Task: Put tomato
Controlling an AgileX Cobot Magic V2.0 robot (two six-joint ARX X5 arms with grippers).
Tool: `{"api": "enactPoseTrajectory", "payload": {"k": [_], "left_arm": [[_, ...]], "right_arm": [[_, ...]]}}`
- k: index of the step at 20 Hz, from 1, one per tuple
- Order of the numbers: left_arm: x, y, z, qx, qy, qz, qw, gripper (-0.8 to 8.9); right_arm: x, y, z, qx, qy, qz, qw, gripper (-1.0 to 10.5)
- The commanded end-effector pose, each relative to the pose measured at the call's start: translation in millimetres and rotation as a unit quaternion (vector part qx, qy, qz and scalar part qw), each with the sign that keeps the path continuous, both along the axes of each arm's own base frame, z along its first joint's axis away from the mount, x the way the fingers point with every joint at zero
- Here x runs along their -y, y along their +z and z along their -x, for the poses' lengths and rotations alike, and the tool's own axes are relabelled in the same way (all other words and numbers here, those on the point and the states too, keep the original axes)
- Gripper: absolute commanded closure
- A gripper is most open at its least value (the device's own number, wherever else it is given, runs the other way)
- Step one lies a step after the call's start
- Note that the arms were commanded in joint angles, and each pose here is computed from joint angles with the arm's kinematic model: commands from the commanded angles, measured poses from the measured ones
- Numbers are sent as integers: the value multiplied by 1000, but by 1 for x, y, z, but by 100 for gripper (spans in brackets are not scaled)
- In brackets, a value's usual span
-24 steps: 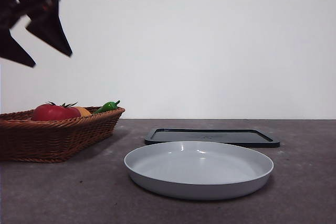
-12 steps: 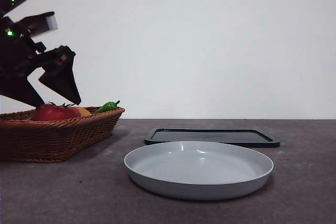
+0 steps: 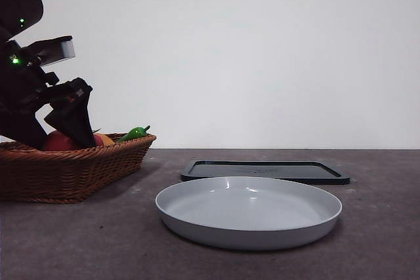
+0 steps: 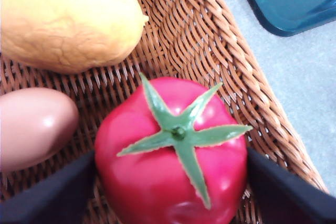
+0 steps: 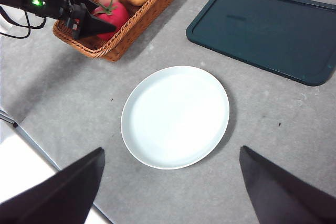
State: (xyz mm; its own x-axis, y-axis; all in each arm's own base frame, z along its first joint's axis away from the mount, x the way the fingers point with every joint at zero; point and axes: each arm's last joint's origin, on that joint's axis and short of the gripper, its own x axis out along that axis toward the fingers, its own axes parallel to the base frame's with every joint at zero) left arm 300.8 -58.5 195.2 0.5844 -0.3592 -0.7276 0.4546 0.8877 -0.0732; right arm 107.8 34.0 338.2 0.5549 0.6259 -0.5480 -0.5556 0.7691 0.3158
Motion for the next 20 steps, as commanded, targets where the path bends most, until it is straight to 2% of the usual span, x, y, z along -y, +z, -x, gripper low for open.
{"api": "enactPoseTrajectory", "payload": {"k": [1,5,11,16,20], "left_arm": [[2,1,-5,7,-5,-3,1000,447],[2,7,-5,14,-4,-2,1000,448],[5,67,8,86,2,32,996,447],[34,111,44,129,-85,105,982,447],[72,113,63,127,-167,115,971,447]], "right_arm": [[0,5,0,8,2,-2,1000,537],[0,5,0,8,2,-2,1000,537],[0,5,0,8,2,-2,1000,537],[0,5,0,9,2,-2,1000,537],[0,5,0,9,2,-2,1000,537]]}}
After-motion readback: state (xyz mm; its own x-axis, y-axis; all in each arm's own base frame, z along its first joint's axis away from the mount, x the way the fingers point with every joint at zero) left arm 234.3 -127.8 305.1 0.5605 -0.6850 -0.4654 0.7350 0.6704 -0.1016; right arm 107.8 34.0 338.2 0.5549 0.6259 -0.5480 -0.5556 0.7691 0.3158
